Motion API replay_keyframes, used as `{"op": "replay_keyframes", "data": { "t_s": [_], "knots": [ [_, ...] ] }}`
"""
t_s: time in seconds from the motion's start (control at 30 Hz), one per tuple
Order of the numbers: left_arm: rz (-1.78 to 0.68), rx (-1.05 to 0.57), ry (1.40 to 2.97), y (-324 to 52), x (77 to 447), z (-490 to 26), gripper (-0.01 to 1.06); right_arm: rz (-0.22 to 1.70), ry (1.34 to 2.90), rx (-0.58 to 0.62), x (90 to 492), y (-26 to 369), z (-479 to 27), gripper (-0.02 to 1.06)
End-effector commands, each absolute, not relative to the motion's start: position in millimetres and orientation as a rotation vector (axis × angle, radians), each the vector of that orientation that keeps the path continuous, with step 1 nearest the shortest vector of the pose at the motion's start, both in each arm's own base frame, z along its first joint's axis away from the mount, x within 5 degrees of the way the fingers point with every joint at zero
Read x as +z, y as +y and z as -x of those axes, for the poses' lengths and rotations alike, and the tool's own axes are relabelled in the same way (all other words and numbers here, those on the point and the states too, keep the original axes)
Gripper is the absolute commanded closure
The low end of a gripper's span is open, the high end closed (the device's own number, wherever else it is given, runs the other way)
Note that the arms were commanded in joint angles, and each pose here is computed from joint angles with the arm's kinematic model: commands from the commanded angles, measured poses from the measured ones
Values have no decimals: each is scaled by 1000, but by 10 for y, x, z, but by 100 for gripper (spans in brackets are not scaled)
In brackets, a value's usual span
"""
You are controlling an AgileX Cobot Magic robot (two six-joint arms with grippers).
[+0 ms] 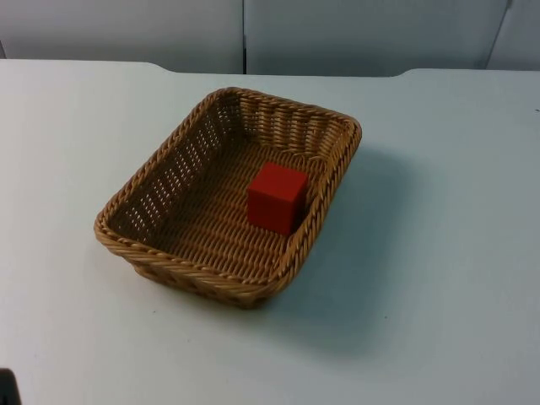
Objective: Pick up the basket with the left hand and place the cube into the basket with the right hand.
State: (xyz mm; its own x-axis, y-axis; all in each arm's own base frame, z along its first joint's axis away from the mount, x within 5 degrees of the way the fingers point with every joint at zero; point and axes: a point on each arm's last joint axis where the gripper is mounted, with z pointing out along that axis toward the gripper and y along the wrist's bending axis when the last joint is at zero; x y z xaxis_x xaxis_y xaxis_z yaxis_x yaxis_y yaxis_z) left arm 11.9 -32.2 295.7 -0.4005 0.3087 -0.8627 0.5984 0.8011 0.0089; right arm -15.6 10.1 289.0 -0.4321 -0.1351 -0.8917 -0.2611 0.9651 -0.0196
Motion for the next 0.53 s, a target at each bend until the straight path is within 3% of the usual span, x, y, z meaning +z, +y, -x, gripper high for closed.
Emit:
{"op": "replay_keyframes", "data": {
  "t_s": [0.0,0.5],
  "knots": [
    [-694,-367,1999,-308,2952,-112,105,301,2023,108,2831,95,114,105],
    [-711,-366,2077,-292,2864,-89,105,302,2032,108,2788,97,88,105]
  ]
}}
